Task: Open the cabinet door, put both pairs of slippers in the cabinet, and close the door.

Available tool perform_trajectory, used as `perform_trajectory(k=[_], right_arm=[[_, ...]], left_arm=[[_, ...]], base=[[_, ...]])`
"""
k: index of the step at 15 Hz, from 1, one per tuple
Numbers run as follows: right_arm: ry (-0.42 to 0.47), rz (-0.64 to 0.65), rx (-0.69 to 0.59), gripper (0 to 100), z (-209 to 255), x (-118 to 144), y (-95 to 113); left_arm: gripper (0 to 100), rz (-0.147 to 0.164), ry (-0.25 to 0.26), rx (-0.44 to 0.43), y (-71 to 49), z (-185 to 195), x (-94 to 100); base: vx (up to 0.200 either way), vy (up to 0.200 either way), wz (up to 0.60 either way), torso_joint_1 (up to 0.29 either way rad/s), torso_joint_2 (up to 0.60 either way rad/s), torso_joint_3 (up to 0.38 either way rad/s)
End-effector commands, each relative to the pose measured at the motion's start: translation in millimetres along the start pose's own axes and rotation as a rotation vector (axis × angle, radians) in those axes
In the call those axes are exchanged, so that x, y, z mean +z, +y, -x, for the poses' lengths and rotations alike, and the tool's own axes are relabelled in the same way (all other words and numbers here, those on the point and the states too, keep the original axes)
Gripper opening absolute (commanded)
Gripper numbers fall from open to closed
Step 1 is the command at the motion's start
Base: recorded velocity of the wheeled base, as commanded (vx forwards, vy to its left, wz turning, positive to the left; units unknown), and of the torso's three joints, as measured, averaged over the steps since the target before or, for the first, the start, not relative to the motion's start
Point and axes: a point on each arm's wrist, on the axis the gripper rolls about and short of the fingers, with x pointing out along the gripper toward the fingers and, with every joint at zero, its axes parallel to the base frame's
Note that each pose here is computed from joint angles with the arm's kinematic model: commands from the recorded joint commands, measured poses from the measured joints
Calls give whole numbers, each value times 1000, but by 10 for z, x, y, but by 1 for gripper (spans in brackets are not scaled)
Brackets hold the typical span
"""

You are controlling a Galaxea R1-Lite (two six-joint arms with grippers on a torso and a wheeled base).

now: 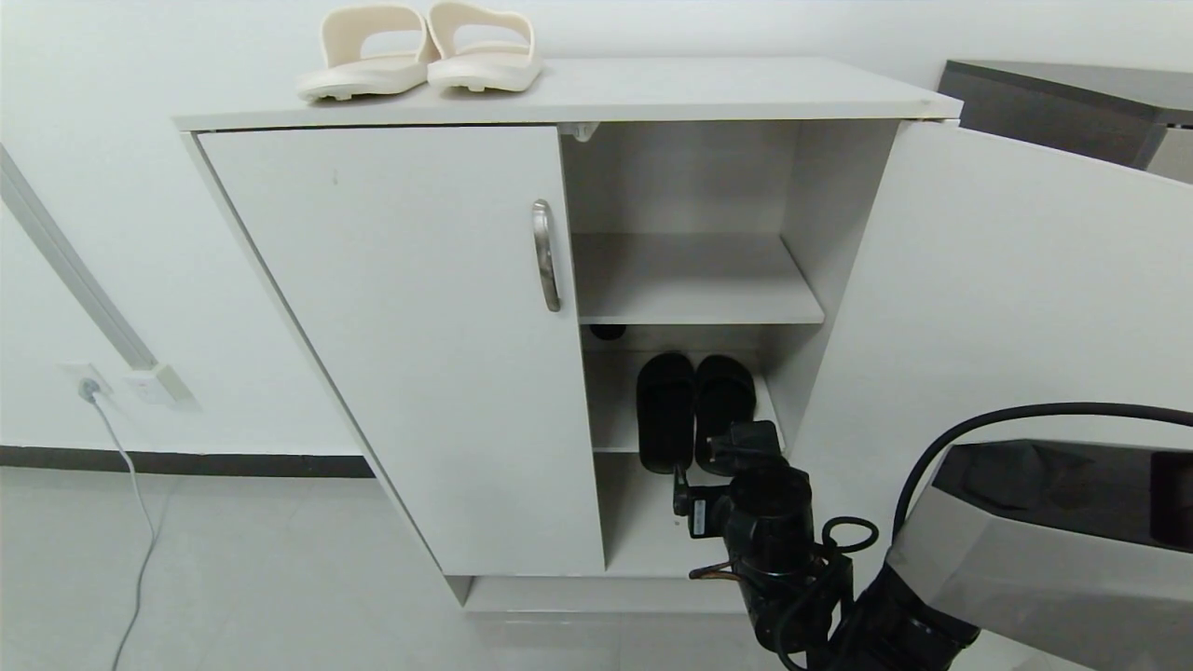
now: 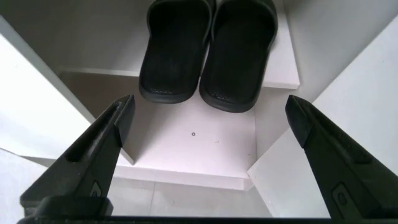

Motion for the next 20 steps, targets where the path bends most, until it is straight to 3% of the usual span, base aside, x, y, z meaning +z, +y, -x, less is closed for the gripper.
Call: perform_trajectory(k=[1, 20], right_arm=[[4, 3, 0, 100, 1, -18, -3], [17, 17, 1, 100, 16, -67, 0]], left_arm=[[0, 1, 1, 0, 0, -1, 0], [0, 4, 1, 1, 0, -1, 0]], base=[[0, 0, 0, 0, 0, 0], [0, 0, 0, 1, 1, 105]])
